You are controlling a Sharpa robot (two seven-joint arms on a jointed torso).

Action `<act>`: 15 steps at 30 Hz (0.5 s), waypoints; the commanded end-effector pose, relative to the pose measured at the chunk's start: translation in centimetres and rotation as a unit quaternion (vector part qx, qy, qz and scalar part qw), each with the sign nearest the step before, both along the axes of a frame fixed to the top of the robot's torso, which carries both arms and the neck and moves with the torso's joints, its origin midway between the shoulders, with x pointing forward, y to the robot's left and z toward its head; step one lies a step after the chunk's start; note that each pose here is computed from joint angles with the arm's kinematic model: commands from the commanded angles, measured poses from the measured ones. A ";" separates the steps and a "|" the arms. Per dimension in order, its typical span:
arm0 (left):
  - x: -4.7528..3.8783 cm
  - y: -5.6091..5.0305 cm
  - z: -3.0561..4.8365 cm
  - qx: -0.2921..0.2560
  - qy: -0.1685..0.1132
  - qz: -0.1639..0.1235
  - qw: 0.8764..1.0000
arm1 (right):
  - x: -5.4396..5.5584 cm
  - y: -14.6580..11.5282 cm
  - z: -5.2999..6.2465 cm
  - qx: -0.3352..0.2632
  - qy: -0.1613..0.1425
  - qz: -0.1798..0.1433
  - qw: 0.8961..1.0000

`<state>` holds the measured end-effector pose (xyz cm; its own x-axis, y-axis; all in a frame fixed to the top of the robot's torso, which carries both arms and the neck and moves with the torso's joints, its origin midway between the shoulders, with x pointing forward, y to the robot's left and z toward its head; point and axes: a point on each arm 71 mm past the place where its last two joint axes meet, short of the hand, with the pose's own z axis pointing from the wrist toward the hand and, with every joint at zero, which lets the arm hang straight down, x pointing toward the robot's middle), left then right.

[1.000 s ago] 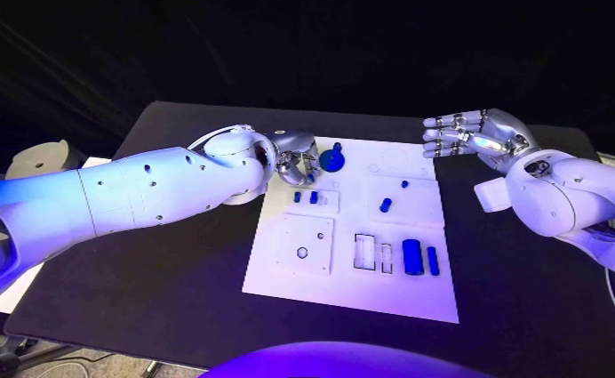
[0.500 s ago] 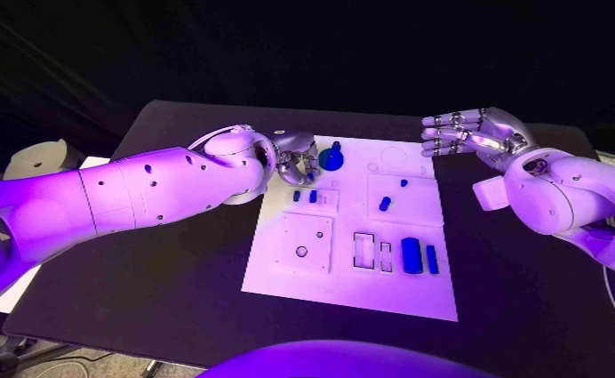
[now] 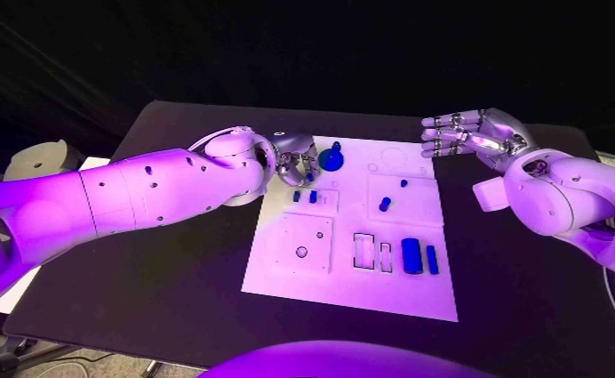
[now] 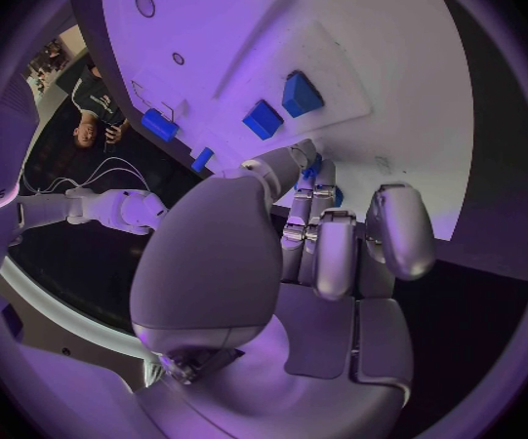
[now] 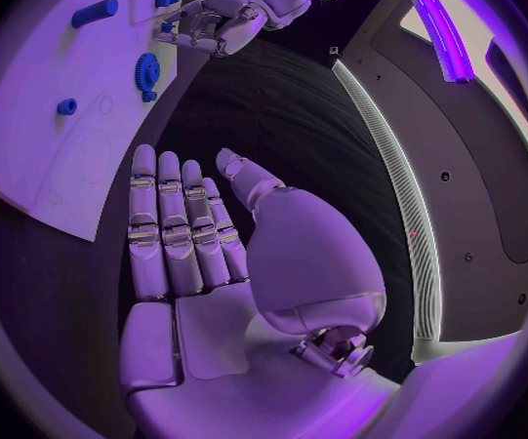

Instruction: Assemble the parts on the task board

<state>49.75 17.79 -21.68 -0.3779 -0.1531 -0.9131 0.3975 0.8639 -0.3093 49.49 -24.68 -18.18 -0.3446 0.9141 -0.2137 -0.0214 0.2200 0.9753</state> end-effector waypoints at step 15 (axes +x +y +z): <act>0.04 0.3 -0.30 0.005 0.009 0.012 1.000 | 0.0 0.1 0.0 0.002 -0.002 0.009 1.000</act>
<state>49.77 18.02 -21.86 -0.3839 -0.1529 -0.9106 0.3819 0.8716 -0.3074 49.51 -24.70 -18.21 -0.3442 0.9142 -0.2138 -0.0207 0.2203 0.9752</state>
